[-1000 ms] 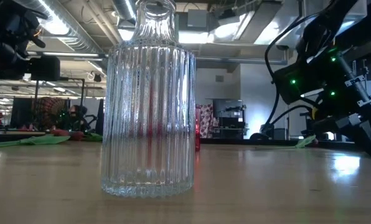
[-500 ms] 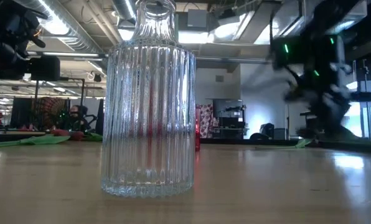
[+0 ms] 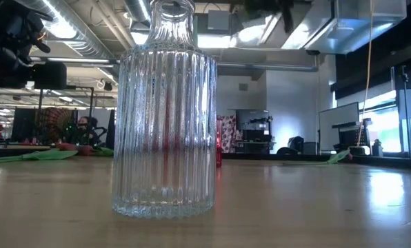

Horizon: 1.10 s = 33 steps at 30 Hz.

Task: Sort flowers into vase by color
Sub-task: Put the top black tulip into the red vase

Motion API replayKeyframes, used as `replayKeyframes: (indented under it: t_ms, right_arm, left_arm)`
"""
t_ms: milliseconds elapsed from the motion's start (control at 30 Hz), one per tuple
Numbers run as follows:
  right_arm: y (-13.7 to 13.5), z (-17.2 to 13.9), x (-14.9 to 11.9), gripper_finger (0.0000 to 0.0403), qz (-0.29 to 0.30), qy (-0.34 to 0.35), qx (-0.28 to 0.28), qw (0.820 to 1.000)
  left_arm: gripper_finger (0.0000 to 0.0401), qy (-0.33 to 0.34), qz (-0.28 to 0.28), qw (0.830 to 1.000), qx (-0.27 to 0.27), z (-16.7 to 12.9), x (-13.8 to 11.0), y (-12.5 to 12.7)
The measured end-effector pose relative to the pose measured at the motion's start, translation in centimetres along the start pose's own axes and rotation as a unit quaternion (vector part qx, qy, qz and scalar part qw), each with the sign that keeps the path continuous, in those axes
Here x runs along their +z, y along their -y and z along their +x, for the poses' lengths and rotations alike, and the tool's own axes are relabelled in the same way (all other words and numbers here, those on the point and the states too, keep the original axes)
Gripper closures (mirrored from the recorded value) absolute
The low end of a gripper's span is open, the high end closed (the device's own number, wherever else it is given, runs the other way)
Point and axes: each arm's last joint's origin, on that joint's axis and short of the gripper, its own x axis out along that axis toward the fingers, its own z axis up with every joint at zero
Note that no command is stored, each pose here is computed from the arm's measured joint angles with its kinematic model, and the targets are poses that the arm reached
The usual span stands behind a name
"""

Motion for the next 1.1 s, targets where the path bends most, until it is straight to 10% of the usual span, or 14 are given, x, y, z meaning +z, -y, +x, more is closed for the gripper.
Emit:
replayKeyframes:
  t_ms: [1100]
  right_arm:
    - [-2.9, 2.7, -3.5, 0.0398, -0.195, 0.012, 0.025, 0.980]
  left_arm:
    - [0.0197, 0.000, 0.000, 1.000, 0.000, 0.0, 0.0, 0.0]
